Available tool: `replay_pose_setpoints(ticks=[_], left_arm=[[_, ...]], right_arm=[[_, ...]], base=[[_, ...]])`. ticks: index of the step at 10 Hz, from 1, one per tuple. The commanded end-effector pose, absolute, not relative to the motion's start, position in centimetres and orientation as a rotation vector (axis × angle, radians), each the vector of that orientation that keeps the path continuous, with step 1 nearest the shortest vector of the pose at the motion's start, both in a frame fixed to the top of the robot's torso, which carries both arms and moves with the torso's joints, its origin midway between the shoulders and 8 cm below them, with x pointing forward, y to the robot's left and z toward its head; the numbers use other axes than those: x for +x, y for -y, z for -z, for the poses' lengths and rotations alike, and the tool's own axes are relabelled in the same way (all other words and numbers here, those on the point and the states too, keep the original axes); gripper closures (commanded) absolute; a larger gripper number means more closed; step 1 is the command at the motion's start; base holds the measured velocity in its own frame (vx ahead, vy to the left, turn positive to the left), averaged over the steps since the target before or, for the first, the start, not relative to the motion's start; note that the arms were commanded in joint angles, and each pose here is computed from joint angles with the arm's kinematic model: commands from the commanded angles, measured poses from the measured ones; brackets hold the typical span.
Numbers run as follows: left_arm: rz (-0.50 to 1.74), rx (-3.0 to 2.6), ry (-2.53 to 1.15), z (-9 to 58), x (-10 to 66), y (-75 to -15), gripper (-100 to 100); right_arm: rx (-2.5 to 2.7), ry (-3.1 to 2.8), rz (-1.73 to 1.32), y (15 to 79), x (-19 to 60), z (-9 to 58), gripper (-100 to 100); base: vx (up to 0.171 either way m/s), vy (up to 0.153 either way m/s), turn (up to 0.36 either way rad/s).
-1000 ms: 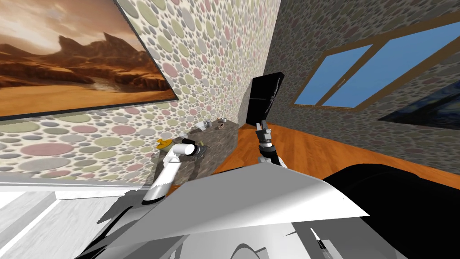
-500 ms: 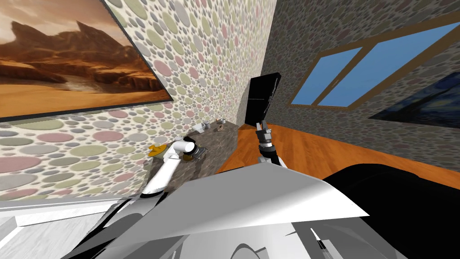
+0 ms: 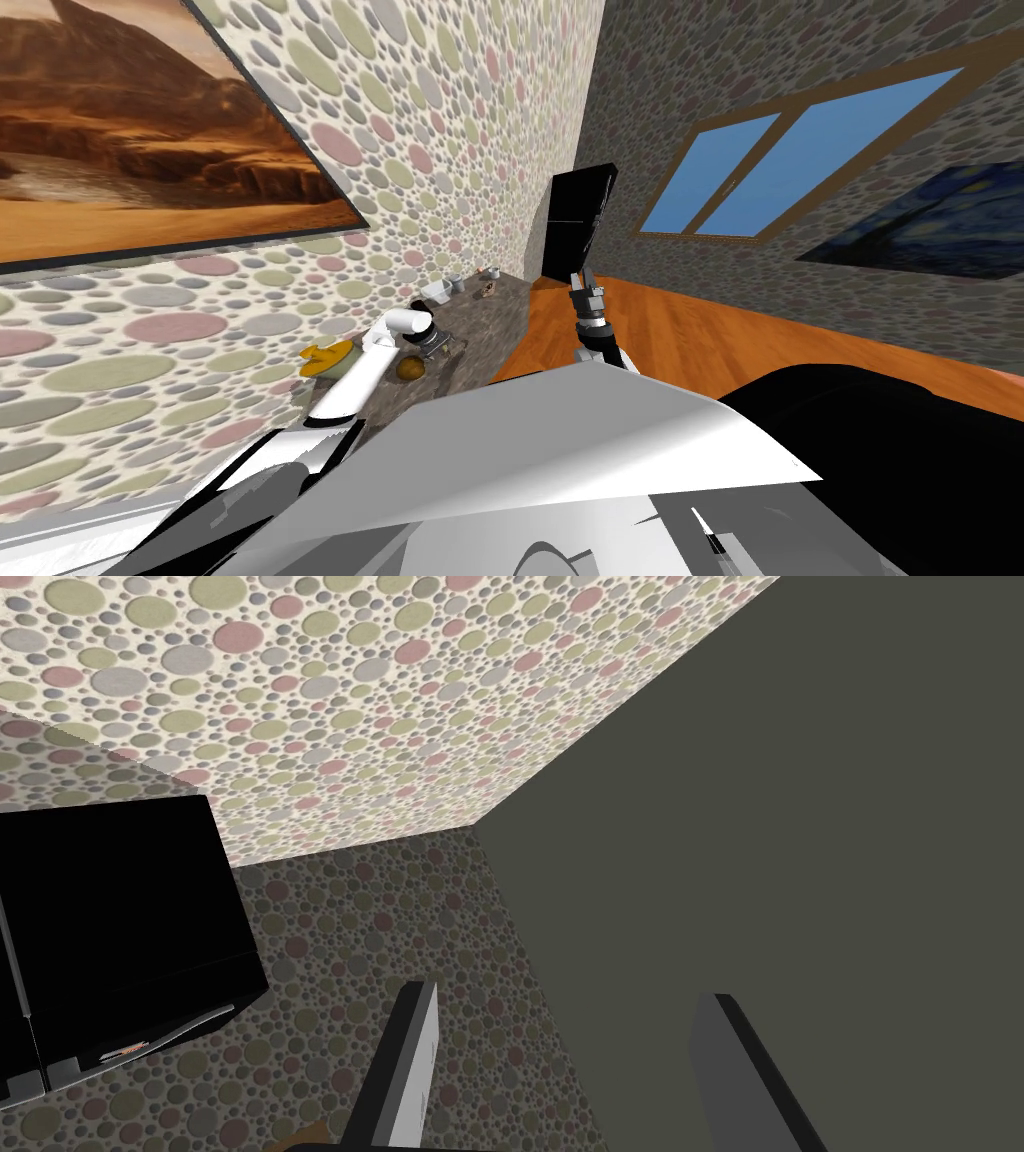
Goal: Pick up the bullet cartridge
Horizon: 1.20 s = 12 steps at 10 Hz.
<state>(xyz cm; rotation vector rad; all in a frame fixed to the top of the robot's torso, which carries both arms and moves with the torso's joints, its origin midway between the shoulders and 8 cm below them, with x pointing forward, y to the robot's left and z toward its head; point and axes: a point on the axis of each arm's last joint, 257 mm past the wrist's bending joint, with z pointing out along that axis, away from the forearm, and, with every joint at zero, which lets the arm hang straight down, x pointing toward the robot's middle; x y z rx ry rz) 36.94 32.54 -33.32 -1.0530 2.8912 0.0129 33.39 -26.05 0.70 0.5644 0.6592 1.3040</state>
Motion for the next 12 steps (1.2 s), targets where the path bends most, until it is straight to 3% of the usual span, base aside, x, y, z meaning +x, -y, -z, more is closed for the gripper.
replay_pose_setpoints(ticks=[1,2,3,6,7,11,12], left_arm=[[-0.013,-1.053,-2.891,33.3,36.9,-32.5,-100],[-0.020,-1.054,-2.895,33.3,36.8,-32.6,0],[-0.018,-1.067,-2.888,34.5,36.9,-32.6,-100],[-0.019,-1.073,-2.886,35.0,36.8,-32.6,-100],[-0.017,-1.073,-2.885,35.1,36.8,-32.6,100],[-0.018,-1.073,-2.885,35.1,36.8,-32.6,100],[-0.018,-1.073,-2.885,35.1,36.8,-32.6,0]], right_arm=[[0.564,-0.659,-1.304,26.0,33.4,-0.7,0],[0.564,-0.659,-1.304,26.0,33.4,-0.7,0],[0.564,-0.659,-1.304,26.0,33.4,-0.7,0],[0.564,-0.659,-1.304,26.0,33.4,-0.7,0],[0.564,-0.659,-1.304,26.0,33.4,-0.7,0],[0.564,-0.659,-1.304,26.0,33.4,-0.7,0],[0.564,-0.659,-1.304,26.0,33.4,-0.7,0]], base=[[0.049,0.018,-0.024],[0.010,0.003,0.004],[0.000,0.015,-0.067],[-0.013,0.019,-0.034],[0.000,0.000,0.000],[0.000,0.000,0.000],[0.000,0.000,0.000]])
